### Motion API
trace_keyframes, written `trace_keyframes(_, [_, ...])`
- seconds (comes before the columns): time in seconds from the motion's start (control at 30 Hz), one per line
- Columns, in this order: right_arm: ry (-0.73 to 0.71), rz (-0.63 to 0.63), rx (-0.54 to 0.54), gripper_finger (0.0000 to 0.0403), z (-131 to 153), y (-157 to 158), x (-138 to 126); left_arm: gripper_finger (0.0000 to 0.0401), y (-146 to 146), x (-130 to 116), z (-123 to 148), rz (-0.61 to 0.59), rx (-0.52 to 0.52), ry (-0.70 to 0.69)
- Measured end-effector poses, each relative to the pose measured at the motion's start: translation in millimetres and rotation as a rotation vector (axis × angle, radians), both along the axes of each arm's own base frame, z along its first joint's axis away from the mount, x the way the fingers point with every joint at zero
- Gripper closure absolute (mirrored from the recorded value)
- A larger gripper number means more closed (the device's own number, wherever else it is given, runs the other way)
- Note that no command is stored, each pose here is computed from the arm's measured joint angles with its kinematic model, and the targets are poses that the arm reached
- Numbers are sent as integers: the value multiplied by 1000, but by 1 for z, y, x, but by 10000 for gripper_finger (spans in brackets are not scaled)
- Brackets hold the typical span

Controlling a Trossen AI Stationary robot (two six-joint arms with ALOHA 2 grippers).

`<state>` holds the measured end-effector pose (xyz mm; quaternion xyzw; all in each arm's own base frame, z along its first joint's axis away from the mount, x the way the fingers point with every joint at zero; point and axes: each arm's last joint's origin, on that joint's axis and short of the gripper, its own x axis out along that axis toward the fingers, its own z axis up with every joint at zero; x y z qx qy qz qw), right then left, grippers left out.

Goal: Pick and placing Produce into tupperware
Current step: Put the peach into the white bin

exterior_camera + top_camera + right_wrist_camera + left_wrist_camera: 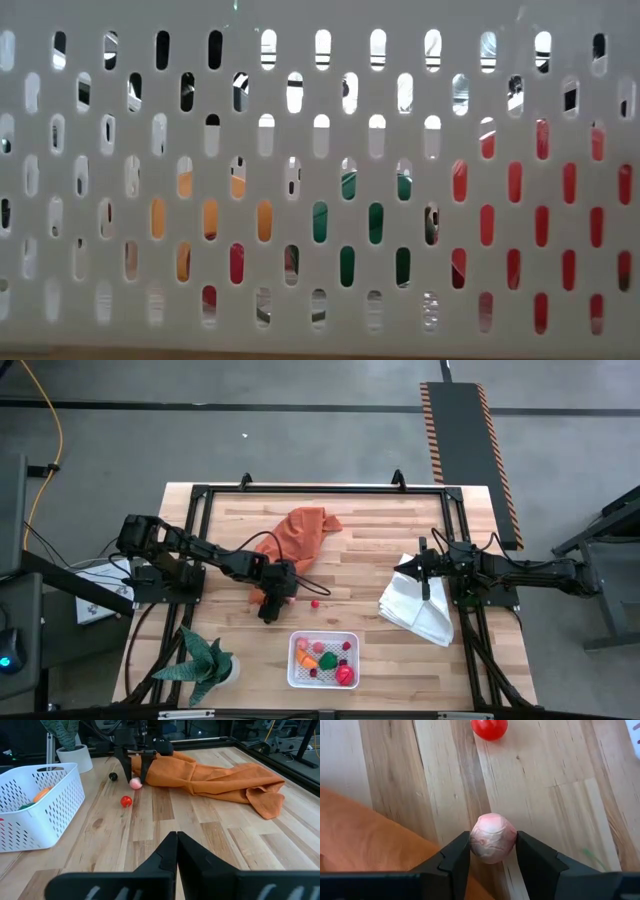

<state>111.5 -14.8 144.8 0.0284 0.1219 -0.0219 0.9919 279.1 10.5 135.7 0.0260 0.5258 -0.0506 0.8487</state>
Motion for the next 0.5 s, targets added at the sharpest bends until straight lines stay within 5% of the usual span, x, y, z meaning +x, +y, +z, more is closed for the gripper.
trace_keyframes(0.5, [0,1,0,402,0,0,0,259,1,15,28,-41,27,29])
